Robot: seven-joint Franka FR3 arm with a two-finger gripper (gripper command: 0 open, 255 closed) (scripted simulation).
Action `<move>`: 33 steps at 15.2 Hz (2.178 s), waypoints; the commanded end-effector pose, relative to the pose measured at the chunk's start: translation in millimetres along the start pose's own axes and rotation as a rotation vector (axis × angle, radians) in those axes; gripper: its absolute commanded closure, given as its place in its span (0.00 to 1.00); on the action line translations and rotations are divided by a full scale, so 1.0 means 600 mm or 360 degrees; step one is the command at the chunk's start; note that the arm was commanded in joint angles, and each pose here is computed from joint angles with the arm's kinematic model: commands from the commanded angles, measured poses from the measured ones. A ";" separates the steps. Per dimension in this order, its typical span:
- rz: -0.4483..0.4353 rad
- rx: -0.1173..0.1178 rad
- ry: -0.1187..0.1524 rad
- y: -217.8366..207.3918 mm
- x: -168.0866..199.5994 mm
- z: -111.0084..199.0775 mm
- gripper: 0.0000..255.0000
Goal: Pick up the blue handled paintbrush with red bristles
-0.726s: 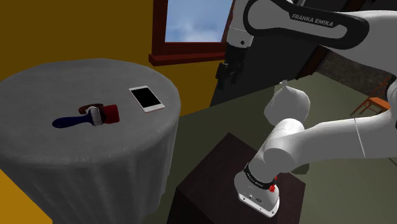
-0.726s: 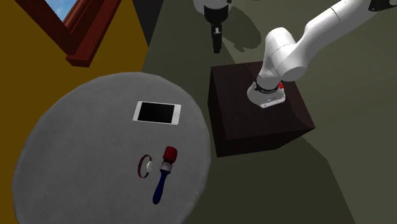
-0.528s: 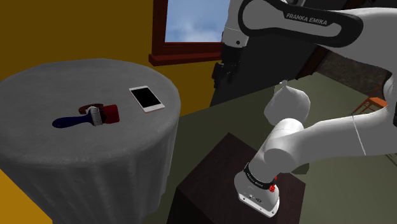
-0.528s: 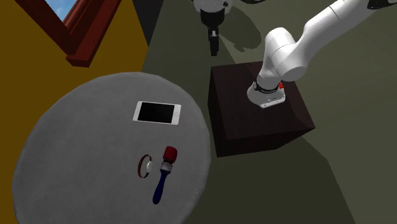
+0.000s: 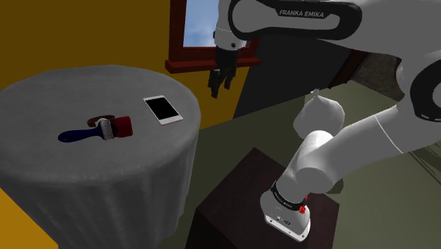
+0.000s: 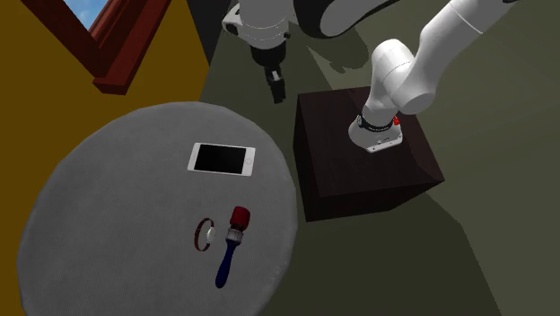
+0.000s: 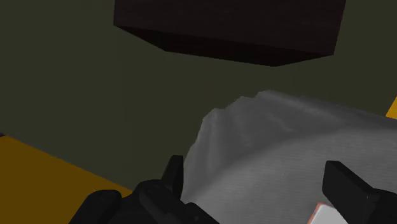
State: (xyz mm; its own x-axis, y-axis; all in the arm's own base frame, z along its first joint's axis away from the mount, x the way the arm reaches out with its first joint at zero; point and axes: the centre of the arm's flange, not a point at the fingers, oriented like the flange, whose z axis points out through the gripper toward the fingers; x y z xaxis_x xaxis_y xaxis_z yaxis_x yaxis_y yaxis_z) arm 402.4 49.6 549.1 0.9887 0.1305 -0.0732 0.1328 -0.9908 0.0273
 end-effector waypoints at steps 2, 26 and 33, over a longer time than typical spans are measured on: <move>-0.0136 -0.0018 0.0012 -0.047 0.052 0.001 0.00; -0.1199 -0.0164 0.0100 -0.508 0.292 0.039 0.00; -0.1379 -0.0189 0.0115 -0.597 0.302 0.066 0.00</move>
State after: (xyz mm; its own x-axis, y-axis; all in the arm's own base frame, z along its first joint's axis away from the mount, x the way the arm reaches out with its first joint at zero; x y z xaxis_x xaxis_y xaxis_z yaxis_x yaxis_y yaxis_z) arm 530.9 424.9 491.6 0.5409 0.8394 -0.0531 0.8396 -0.5349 0.0947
